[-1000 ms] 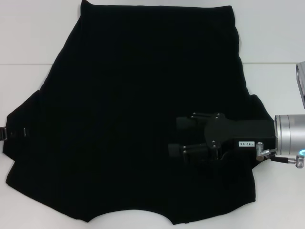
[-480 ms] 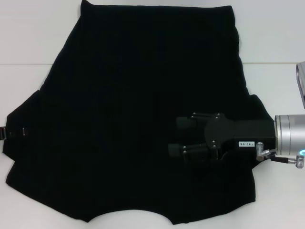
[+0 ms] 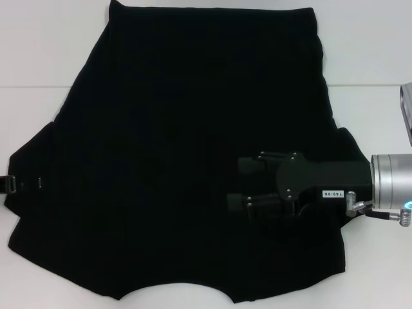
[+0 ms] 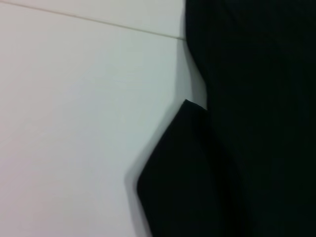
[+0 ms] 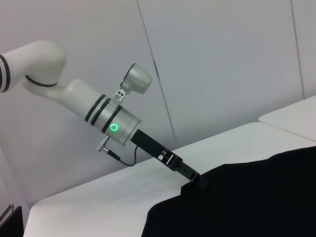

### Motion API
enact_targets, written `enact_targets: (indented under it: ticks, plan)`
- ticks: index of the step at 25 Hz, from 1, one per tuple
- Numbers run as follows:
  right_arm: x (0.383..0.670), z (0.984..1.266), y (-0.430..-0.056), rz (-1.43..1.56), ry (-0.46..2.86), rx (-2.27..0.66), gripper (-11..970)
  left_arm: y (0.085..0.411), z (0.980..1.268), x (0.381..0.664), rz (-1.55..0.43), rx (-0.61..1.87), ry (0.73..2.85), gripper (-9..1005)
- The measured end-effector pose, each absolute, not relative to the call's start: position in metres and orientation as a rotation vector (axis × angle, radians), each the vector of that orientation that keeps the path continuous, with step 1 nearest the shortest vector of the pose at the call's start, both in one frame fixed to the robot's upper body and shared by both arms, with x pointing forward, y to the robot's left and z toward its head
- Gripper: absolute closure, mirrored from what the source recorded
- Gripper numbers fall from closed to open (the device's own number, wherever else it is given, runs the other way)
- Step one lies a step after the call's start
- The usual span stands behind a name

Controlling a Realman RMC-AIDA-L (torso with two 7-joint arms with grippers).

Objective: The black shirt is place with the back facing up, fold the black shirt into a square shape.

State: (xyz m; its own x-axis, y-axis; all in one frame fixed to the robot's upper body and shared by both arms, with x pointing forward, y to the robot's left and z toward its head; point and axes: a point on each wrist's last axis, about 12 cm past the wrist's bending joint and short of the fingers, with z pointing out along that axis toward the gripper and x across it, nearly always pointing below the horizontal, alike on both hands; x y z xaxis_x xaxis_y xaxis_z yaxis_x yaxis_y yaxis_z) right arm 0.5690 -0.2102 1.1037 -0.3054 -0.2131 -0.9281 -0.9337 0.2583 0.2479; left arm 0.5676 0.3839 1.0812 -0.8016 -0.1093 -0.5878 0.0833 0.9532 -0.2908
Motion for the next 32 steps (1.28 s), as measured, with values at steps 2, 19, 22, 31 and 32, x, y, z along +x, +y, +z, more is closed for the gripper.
enact_targets:
  ticks: [2, 19, 22, 31, 32]
  plan:
    - [0.5691, 1.1038, -0.2103, 1.104, 1.708, -1.064, 45, 0.3816, 1.0817, 0.5684, -0.412, -0.005, 2.472, 152]
    - [0.5691, 1.1035, -0.2112, 1.101, 1.710, -1.059, 46, 0.3797, 1.0848, 0.5714, -0.406, 0.017, 2.467, 180]
    - [0.5691, 1.1036, -0.2111, 1.102, 1.709, -1.059, 46, 0.3826, 1.0848, 0.5707, -0.393, 0.011, 2.461, 185]
    - [0.5682, 1.1030, -0.2118, 1.104, 1.710, -1.057, 47, 0.3842, 1.0848, 0.5725, -0.354, 0.026, 2.457, 569]
    - [0.5682, 1.1030, -0.2118, 1.104, 1.710, -1.057, 47, 0.3840, 1.0847, 0.5727, -0.351, 0.030, 2.458, 604]
